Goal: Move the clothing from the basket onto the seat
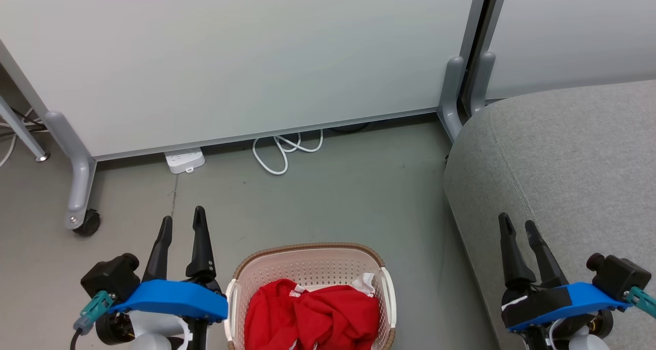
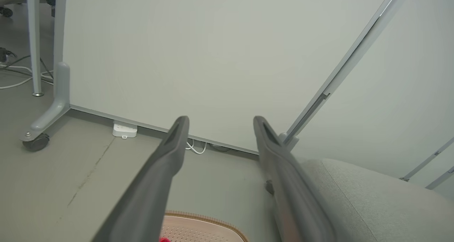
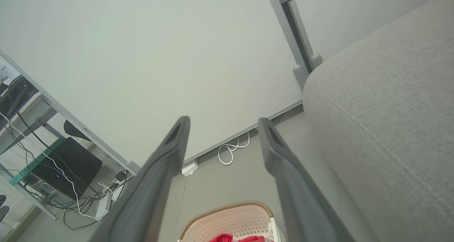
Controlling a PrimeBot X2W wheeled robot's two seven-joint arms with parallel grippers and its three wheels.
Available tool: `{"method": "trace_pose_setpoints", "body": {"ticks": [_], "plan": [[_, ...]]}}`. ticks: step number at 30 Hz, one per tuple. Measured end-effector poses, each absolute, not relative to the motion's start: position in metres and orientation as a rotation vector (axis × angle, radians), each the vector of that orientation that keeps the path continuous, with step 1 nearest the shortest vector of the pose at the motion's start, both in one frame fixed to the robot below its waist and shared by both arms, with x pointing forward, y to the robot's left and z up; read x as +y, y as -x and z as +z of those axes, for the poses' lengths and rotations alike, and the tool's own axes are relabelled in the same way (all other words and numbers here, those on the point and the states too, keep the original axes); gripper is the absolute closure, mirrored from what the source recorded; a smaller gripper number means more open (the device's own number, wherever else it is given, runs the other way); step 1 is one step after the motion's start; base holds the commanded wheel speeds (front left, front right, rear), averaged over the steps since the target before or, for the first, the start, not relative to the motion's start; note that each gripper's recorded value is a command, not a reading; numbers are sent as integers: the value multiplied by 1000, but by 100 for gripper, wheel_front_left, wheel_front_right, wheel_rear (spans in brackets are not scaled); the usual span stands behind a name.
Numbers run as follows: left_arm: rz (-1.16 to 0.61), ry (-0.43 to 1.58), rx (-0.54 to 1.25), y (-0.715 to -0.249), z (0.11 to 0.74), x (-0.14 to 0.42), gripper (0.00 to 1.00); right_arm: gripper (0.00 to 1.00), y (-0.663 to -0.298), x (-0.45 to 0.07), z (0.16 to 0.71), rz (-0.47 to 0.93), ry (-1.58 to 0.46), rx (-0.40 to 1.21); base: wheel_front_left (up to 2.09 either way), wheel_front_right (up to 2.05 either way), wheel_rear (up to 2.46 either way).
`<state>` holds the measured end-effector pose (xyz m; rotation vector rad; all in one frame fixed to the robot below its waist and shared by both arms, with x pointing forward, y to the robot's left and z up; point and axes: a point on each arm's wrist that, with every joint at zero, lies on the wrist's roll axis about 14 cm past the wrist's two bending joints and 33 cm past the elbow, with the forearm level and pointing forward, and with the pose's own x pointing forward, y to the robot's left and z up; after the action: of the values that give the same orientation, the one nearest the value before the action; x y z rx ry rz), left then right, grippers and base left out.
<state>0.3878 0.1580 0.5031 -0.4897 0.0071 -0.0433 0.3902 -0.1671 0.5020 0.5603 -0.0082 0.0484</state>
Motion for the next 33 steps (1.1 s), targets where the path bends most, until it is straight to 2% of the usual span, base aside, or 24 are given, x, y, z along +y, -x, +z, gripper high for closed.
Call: {"method": "trace_pose_setpoints", "body": {"ticks": [33], "plan": [[-114, 191, -38, -387, 506, 142, 0, 0, -393, -150, 502, 125, -265, -36, 0, 0, 0]]}}
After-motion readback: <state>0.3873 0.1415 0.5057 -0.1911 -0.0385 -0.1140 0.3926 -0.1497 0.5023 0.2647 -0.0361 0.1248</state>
